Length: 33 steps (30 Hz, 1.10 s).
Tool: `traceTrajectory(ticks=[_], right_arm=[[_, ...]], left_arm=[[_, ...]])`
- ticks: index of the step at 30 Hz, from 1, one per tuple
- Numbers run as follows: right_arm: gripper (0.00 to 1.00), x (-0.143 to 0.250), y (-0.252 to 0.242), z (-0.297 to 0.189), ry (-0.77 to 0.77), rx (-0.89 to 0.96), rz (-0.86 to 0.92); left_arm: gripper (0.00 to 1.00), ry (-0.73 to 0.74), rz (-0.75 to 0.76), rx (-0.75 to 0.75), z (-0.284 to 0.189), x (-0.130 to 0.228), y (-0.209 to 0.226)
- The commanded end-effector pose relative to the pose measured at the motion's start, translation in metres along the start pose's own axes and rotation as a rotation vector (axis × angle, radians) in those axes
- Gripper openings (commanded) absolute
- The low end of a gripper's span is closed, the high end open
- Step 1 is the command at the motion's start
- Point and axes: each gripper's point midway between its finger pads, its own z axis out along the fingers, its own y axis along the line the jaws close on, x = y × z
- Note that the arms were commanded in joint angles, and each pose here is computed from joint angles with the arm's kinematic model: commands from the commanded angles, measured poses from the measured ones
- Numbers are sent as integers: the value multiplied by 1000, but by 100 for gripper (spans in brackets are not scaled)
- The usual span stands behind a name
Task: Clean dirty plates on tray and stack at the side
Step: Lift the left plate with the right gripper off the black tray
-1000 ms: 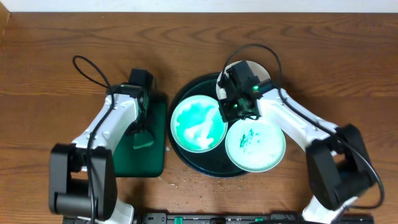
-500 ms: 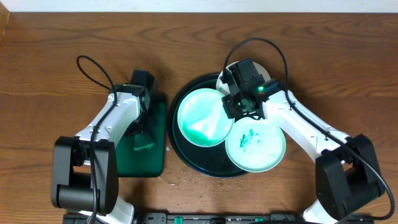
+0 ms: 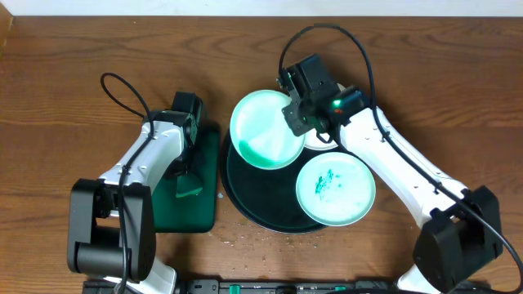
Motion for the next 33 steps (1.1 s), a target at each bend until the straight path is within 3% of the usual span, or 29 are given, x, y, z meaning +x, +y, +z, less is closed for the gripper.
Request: traceTrajectory(ticks=[1, 16, 25, 33], right_arm=[[1, -18, -10, -22, -58, 71, -38], [1, -20, -19, -29, -55, 125, -84], [1, -38, -52, -48, -84, 327, -167], [1, -56, -58, -68, -96, 467, -356]], left_arm=[[9, 10, -3, -17, 4, 3, 4], [8, 10, -3, -17, 4, 3, 4], [8, 9, -3, -17, 4, 3, 4], [9, 9, -3, -17, 4, 3, 4]])
